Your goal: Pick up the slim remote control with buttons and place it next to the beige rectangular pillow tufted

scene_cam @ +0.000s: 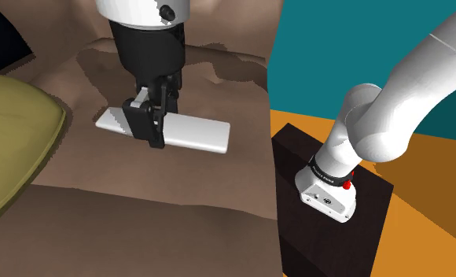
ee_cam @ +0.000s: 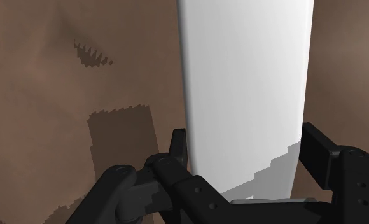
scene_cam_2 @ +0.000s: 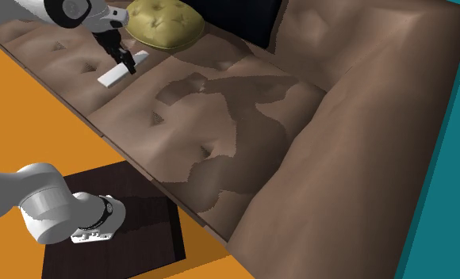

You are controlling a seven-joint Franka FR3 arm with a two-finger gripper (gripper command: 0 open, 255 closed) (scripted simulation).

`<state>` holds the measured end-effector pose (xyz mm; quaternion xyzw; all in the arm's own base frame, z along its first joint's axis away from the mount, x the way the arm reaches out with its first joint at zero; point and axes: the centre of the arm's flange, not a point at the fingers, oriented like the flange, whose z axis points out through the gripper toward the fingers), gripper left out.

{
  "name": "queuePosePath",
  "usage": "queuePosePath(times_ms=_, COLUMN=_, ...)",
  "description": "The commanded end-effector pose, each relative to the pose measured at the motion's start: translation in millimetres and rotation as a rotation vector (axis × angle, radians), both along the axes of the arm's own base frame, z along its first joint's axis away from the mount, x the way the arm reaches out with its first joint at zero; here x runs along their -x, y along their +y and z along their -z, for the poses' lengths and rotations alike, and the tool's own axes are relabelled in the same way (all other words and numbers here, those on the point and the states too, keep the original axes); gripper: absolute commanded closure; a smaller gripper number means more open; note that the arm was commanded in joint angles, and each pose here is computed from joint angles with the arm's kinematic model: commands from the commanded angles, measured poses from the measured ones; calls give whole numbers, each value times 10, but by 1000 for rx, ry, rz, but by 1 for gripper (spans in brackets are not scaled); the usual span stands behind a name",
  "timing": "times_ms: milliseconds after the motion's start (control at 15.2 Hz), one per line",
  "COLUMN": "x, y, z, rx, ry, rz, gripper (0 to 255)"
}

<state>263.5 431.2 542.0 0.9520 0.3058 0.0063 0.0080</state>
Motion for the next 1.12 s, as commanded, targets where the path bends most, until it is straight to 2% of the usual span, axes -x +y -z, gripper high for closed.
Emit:
queuePosePath(times_ms=0, x=7, y=11, z=111, rx=0, ry=0, rz=0, gripper=255)
queuePosePath(times_ms=792, x=7, y=11, z=745, rx=0, ry=0, rz=0, gripper=255)
queuePosePath(times_ms=1056, x=7, y=11, z=784, rx=0, ry=0, rz=0, gripper=255)
